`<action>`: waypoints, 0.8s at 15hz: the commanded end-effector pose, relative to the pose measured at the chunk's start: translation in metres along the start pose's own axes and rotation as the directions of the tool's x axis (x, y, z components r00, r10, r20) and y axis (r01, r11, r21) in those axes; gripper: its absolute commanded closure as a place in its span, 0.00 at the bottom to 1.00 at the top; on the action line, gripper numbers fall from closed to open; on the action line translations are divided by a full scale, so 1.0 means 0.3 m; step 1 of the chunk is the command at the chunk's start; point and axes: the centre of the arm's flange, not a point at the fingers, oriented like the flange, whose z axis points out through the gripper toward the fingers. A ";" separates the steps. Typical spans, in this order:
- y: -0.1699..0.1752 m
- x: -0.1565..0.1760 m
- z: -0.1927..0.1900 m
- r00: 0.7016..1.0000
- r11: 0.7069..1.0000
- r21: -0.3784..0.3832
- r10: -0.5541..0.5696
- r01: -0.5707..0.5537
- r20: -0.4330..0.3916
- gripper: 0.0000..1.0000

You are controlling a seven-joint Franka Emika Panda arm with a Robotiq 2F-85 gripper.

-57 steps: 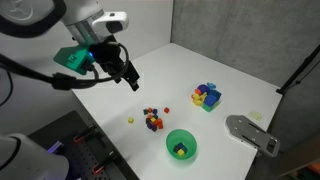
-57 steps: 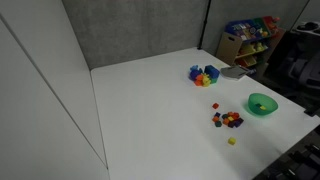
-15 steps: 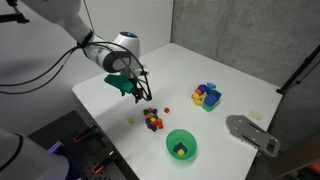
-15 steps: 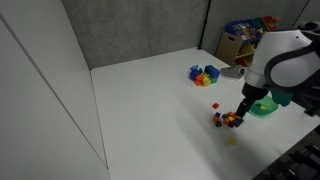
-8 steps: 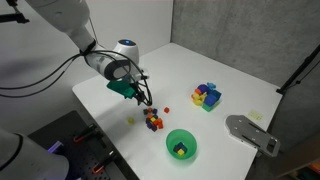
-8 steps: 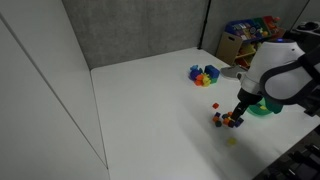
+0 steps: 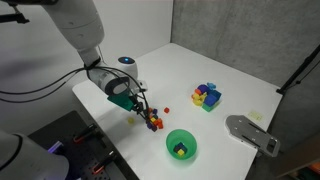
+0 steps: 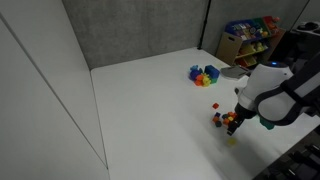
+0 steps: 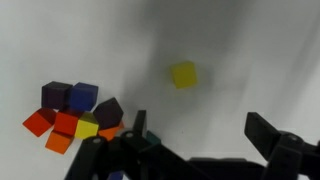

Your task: Put the yellow block in the bowl

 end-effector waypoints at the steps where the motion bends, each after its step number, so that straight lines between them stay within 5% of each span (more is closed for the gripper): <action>1: 0.015 -0.014 0.099 1.000 1.000 0.008 0.005 -0.005 0.012 0.00; 8: 0.024 -0.039 0.219 0.999 1.000 0.010 -0.005 0.004 0.046 0.00; 9: 0.022 -0.040 0.229 0.999 1.000 0.010 -0.008 0.007 0.050 0.25; 12: 0.019 -0.034 0.247 0.998 1.000 0.006 -0.020 0.020 0.054 0.44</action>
